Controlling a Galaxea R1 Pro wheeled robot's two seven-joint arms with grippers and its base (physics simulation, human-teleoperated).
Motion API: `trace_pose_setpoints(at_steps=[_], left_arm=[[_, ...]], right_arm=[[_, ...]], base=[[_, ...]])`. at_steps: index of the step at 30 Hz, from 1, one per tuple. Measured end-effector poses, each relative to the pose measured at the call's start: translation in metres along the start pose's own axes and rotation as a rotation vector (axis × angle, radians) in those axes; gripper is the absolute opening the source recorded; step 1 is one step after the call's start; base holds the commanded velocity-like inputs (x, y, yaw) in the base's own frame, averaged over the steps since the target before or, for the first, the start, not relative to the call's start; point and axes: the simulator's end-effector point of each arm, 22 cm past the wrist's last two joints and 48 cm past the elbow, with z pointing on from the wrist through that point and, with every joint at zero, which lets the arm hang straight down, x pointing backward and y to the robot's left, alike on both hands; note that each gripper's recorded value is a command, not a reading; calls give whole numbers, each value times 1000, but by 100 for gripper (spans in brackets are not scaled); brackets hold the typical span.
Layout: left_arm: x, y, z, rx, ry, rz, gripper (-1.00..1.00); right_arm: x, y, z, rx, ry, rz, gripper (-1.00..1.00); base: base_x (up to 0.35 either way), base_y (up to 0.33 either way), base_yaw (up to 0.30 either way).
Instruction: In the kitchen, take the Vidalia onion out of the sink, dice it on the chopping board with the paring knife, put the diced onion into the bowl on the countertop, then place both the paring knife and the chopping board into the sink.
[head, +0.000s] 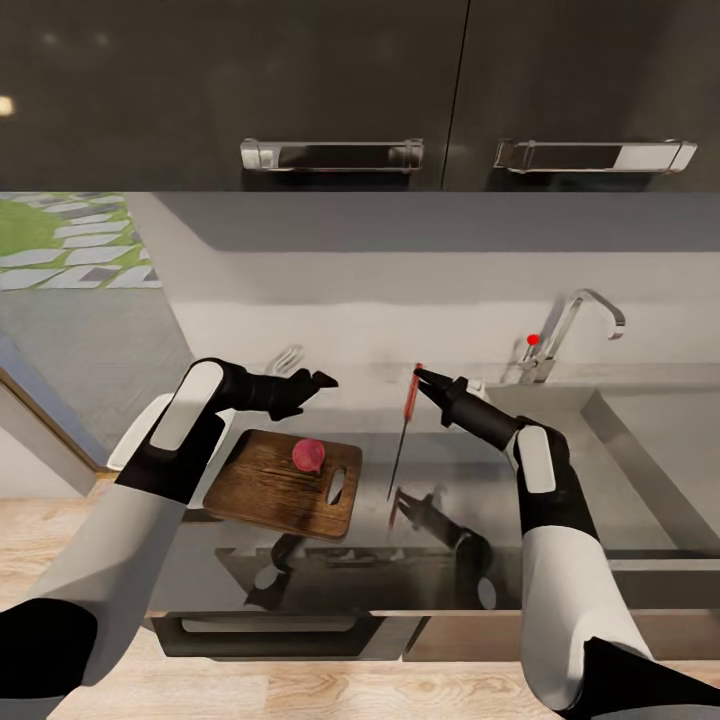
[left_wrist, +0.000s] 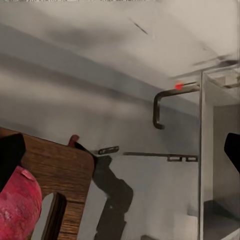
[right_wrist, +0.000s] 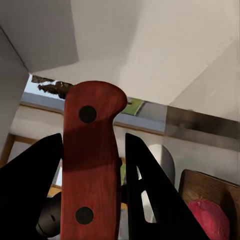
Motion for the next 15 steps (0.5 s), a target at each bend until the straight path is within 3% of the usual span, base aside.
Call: trace_pose_setpoints(at_steps=[7,15], left_arm=[[-2,-4,-3,5,-6,6,100],[1,-17,-3,20,-2,13,100]], right_arm=[[-1,2,-1,4,-1,-5,-100],[-1,-2,1,40,-2,-8,-100]], base=[[96,159,73],[19,25,172]])
